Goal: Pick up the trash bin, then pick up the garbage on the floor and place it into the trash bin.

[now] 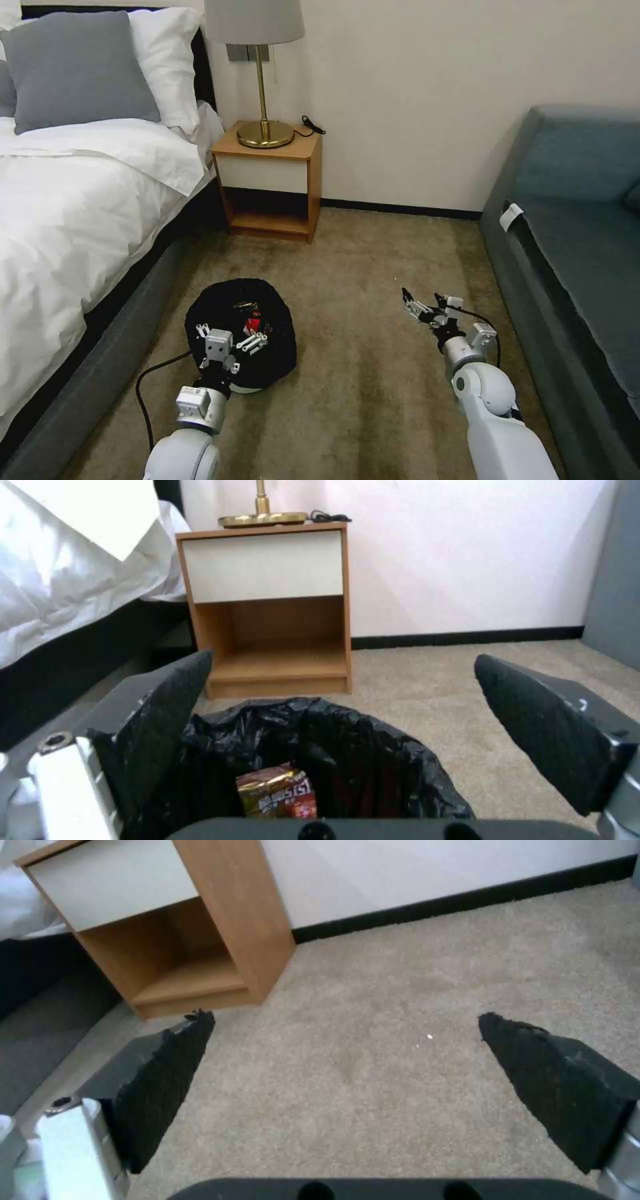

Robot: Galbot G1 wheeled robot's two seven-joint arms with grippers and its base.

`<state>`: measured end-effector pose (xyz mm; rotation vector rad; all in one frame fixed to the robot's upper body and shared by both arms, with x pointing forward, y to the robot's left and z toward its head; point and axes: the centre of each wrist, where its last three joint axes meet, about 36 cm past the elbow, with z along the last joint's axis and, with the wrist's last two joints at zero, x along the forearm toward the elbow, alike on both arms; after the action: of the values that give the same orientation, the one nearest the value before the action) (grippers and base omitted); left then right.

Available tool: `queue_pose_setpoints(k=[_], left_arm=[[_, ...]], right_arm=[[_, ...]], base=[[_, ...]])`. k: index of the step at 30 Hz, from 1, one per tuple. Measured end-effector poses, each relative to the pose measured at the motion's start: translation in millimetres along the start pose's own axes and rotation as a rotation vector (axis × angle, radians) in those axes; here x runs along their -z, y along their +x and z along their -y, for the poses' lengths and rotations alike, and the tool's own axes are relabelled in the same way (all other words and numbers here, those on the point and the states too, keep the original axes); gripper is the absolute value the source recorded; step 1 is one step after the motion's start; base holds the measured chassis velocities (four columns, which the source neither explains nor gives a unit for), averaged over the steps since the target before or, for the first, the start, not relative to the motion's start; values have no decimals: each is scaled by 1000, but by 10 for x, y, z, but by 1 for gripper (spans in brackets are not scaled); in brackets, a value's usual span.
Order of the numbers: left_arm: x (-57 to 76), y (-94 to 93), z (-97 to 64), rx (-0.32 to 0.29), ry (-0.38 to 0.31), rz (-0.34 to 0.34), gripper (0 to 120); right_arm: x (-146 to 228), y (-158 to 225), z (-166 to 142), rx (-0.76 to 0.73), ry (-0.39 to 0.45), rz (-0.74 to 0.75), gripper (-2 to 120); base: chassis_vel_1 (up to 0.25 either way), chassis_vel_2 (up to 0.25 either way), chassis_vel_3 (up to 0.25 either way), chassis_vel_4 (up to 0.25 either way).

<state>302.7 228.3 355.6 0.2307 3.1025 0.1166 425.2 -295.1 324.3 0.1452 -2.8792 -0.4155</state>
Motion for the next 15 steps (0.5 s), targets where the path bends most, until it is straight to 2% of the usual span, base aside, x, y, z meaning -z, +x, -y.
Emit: queue_pose_setpoints(k=[15], left_arm=[[-1,0,-4,2,1,-2,100]], right_arm=[[1,-3,0,1,1,-1,100]], base=[[0,0,0,0]])
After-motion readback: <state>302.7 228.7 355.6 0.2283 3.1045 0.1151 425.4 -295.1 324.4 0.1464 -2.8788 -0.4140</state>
